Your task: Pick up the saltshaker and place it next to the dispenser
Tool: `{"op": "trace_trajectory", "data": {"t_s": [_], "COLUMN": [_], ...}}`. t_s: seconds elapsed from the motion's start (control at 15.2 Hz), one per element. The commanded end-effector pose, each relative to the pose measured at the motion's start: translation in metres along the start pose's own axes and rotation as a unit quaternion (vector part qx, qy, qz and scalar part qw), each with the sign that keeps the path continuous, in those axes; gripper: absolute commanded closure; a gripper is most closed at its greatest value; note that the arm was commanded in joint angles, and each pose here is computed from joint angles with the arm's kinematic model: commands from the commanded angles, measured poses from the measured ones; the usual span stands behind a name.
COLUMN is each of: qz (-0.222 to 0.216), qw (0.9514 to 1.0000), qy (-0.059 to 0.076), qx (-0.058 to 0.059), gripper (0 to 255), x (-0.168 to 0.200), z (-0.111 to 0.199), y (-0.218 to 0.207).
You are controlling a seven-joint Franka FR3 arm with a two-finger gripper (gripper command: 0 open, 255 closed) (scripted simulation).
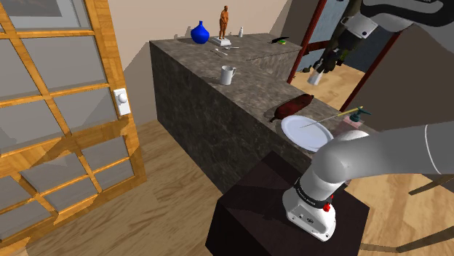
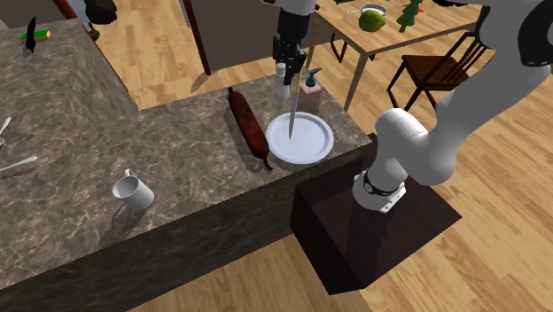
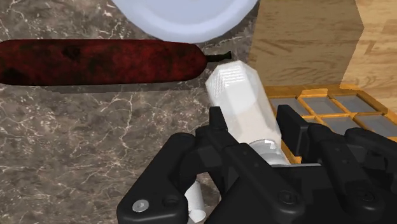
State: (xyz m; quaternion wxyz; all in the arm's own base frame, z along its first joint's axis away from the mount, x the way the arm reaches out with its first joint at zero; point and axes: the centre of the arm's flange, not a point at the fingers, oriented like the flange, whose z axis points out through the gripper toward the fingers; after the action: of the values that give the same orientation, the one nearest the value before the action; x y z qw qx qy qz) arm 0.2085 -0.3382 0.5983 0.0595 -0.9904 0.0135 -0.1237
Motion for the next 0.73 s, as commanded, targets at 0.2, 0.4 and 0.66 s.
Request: {"op": "trace_trajectory", "data": {"t_s": [0.2,0.4,0.66], "qz": [0.000,0.000,0.000], "qw": [1.0000,1.0000,1.0000], "qy": [-0.001,-0.001,-0.001], "qx": [0.000,0.000,0.000], "gripper": [255,255,255], "x": [-0.062,-0.100,-0.150], "z": [-0.014,-0.025,-0.039], "y": [0.011,0.018,0.028]}}
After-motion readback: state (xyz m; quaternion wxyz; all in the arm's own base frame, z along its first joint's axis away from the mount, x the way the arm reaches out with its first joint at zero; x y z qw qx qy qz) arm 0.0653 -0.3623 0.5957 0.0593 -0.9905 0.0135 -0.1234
